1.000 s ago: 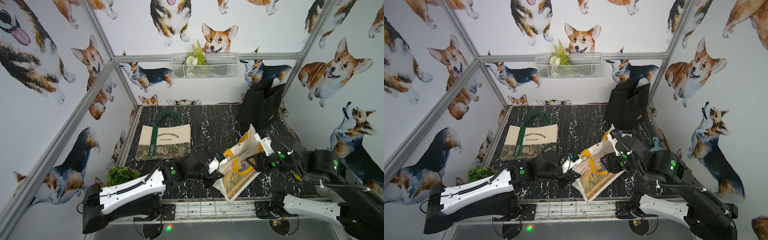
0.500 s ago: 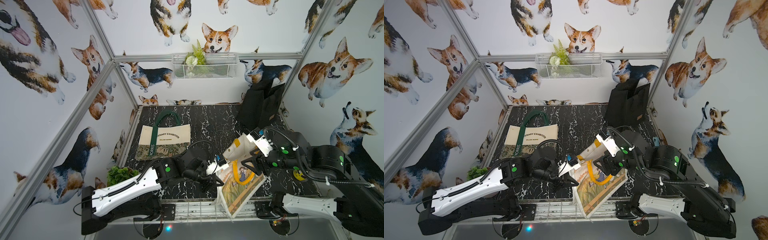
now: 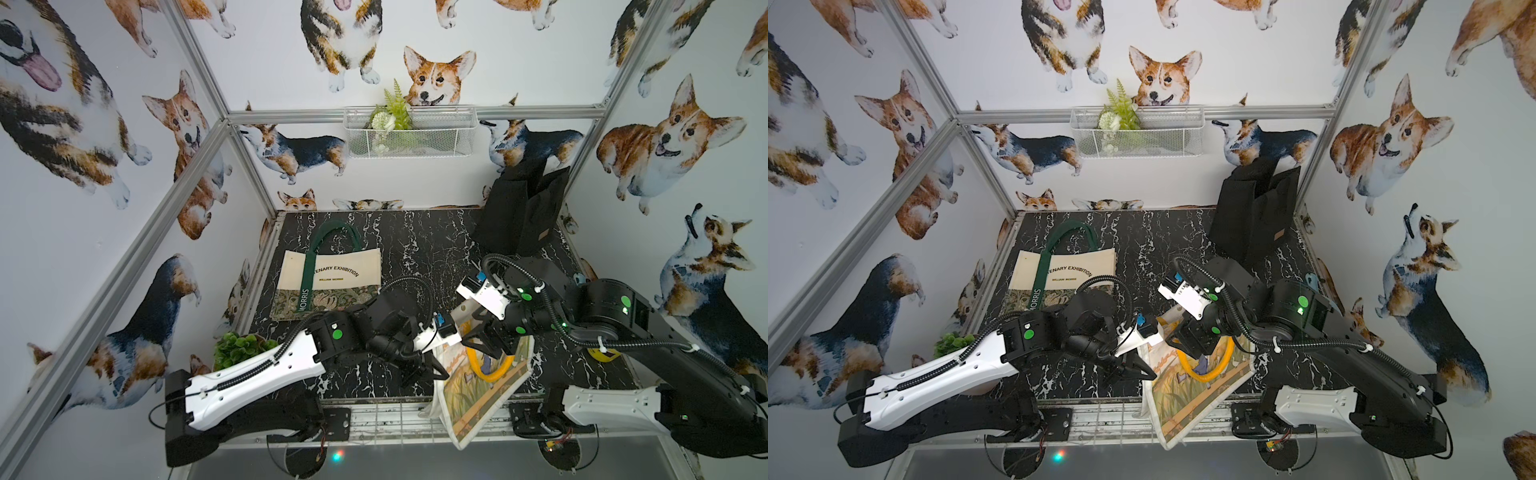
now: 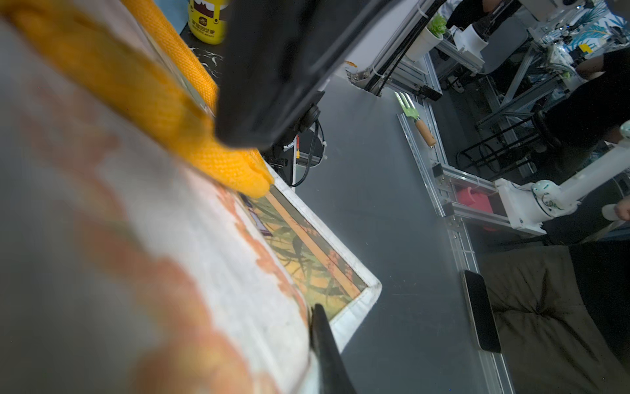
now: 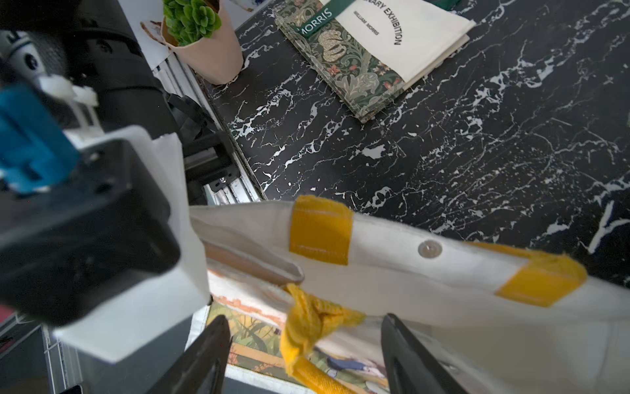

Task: Put away the canvas bag
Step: Press the canvas bag at the center of the board.

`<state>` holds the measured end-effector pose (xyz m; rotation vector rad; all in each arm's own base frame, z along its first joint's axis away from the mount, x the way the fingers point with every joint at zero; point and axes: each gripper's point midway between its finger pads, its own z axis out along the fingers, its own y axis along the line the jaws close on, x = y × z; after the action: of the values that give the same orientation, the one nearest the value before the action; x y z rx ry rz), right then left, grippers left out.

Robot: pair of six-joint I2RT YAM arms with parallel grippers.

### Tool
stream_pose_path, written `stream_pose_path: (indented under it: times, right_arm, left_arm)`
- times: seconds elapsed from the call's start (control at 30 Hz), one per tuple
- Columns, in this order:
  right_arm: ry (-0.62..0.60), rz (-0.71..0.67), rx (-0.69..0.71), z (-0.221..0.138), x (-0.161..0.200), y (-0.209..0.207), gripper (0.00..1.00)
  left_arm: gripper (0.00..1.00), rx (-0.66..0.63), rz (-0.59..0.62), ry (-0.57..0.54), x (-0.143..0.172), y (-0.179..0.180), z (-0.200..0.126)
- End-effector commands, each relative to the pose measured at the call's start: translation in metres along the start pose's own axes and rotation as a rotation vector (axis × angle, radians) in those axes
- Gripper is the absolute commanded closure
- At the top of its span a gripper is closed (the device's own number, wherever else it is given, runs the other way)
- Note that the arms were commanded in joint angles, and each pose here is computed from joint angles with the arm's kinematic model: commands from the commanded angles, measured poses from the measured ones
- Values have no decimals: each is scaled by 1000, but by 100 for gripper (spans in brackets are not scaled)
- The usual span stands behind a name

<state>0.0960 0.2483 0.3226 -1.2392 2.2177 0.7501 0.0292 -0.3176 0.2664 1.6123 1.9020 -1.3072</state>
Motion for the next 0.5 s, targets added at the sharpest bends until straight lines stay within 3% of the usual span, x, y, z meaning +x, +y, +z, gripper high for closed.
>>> stream_pose_path:
  times: [0.0,0.27,0.47]
  right_arm:
    - [-72,-162,-80,-2,-18,19,29]
    - [-131,-352,-248,-16,-9,50,28]
    - [-59,-342,-312,-1,9,56,29]
  left_arm:
    - [100,112,123,-24,-6,-25,-9]
    - [100,-24,207,181,21,-7,-21]
    - [100,-24,438,198,25,-8,-28]
